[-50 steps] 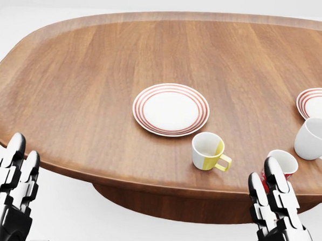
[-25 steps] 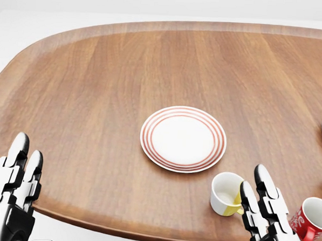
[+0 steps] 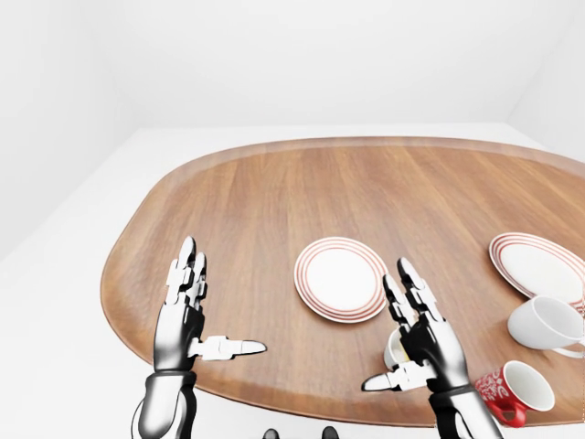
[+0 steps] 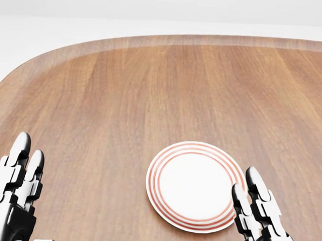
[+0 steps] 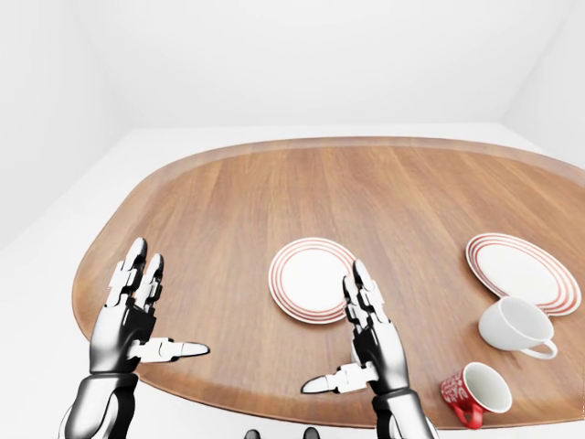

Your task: Put the red mug on the left plate.

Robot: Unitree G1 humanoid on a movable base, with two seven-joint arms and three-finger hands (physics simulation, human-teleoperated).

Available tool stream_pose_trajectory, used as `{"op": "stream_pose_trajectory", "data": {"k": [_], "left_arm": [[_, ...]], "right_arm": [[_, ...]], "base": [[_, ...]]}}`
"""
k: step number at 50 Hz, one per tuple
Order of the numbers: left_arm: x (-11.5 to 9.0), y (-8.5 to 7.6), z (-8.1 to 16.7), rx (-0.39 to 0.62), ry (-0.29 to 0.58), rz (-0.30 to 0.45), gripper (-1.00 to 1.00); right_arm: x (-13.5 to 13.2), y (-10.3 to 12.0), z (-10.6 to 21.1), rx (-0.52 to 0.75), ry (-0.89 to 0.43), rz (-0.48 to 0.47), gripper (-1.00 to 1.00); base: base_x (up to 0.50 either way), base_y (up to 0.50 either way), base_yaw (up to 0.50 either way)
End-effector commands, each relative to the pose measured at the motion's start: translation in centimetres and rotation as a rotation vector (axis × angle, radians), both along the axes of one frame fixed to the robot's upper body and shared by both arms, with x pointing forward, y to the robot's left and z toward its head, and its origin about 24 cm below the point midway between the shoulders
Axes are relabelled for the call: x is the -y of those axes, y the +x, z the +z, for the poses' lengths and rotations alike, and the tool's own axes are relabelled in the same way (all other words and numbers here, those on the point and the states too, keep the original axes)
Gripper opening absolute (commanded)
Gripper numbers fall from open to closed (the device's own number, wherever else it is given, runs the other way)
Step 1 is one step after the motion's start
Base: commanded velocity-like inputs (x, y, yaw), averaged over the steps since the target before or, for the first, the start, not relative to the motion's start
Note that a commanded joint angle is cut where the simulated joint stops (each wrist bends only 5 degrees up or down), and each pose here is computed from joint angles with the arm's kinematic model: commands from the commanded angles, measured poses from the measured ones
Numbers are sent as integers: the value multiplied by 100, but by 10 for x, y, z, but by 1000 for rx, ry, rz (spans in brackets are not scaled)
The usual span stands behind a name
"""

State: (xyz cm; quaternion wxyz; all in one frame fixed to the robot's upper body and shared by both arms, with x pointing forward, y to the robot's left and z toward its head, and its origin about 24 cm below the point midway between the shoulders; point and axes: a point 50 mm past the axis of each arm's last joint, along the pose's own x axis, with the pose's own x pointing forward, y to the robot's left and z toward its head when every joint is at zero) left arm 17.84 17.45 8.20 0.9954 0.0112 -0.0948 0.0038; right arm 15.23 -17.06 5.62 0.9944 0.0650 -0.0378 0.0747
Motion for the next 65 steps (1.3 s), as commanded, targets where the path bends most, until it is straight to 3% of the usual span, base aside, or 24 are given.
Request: {"op": "stream_pose_trajectory", "data": {"k": [1,24,48,53,55,58,59,61,64,65], "left_arm": [[0,0,0,0,2,-2,100],[1,0,0,1,2,-2,100],[1,1,0,-1,2,-2,100],[0,0,0,-1,0,2,100],[0,-1,0,1,1,1,100],[-1,0,0,-1,-1,5,100],[0,0,0,-1,0,7,100],[1,1,0,-3,5,4,100],[2,0,0,-4,5,-5,100],[2,3,-1,-9,3,3,100]], "right_arm": [[-3,-2,-2,-13,-13,15,100],[-4,-1,-4,-29,-29,15,100],[-5,6,20,83,-70,10,100],[5,8,20,80,-71,-97,100],[14,14,14,49,-164,-211,100],[16,19,9,21,-265,-295,100],[21,18,8,11,-317,-378,100],[23,17,6,3,-370,-422,100],[20,17,6,11,-577,-485,100],[22,16,0,-4,-731,-614,100]], "base": [[50,0,0],[50,-2,0],[49,-7,0],[20,-3,0],[0,0,0],[0,0,0],[0,0,0],[0,0,0],[0,0,0],[0,0,0]]}}
